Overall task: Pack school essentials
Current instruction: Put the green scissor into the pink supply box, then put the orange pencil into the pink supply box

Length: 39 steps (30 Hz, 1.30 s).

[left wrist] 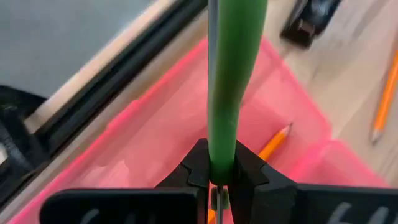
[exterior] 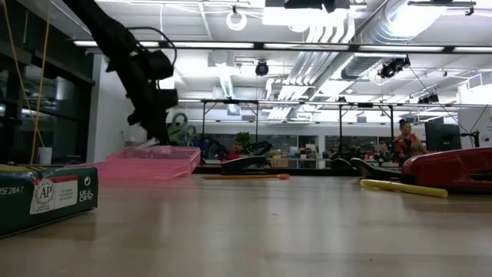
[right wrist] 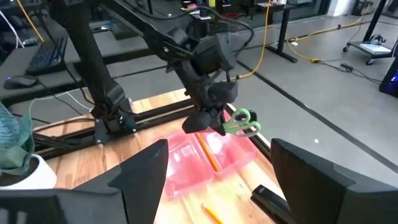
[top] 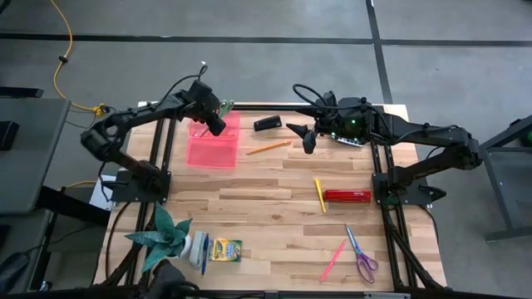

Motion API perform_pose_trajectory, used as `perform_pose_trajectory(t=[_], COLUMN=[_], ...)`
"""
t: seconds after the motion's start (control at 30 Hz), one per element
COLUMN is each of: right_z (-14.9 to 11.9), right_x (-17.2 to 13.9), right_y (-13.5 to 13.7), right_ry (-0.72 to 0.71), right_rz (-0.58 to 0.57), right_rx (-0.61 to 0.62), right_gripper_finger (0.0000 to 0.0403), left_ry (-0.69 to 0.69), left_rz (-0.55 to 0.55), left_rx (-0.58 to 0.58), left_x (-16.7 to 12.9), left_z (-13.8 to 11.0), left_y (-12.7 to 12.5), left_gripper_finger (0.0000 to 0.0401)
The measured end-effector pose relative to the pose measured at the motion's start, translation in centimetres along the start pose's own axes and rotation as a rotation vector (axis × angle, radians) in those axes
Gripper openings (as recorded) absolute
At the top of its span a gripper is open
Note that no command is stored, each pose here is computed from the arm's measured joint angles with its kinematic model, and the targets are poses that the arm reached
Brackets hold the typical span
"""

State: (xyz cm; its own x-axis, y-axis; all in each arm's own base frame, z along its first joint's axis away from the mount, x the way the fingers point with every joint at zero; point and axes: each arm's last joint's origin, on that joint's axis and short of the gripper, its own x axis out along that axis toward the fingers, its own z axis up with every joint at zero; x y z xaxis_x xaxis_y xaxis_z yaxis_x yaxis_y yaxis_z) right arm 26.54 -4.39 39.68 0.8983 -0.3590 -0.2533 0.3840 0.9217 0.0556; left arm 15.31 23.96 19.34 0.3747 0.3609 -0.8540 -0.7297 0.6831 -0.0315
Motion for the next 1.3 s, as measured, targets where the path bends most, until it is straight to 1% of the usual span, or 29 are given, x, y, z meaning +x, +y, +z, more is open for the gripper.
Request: perform_pose_trajectory(t=[0.17, 0.33, 0.6, 0.67, 0.73, 0.8, 0.97, 1.1, 1.3], right_z=[-0.2, -0.3, -0.4, -0.5, -0.5, -0.6, -0.6, -0.6, -0.6], right_x=[0.3, 0.5, 0.7, 0.8, 0.9, 0.9, 0.9, 0.9, 0.9], right_y=[0.0, 0.1, 0.1, 0.1, 0.2, 0.2, 0.2, 0.2, 0.2], right_ry=[0.009, 0.022, 0.027, 0.033, 0.031, 0.033, 0.034, 0.035, 0.036], right_rz=[-0.001, -0.003, -0.004, -0.004, -0.004, -0.004, -0.004, -0.004, -0.004], right_rx=[0.001, 0.006, 0.007, 0.005, 0.006, 0.006, 0.006, 0.011, 0.011], right_gripper_finger=[0.0275, 0.0275, 0.0275, 0.0275, 0.0275, 0.0275, 0.0275, 0.0275, 0.0275], left_ry=[0.077, 0.143, 0.15, 0.149, 0.142, 0.135, 0.126, 0.145, 0.134], left_rz=[-0.029, 0.007, 0.011, 0.019, 0.039, 0.062, 0.064, 0.129, 0.146], left_rx=[0.192, 0.295, 0.341, 0.349, 0.378, 0.411, 0.492, 0.559, 0.56], left_x=[1.5, 1.8, 1.8, 1.8, 1.8, 1.9, 2.0, 2.0, 1.7], left_z=[-0.6, -1.1, -1.2, -1.1, -1.0, -0.8, -0.6, -0.4, -0.3], left_y=[-0.1, -0.1, 0.2, 0.2, 0.1, -0.2, -1.0, -1.4, -1.8], left_gripper_finger=[0.0011, 0.0011, 0.0014, 0.0029, 0.0047, 0.0057, 0.0053, 0.0052, 0.0072])
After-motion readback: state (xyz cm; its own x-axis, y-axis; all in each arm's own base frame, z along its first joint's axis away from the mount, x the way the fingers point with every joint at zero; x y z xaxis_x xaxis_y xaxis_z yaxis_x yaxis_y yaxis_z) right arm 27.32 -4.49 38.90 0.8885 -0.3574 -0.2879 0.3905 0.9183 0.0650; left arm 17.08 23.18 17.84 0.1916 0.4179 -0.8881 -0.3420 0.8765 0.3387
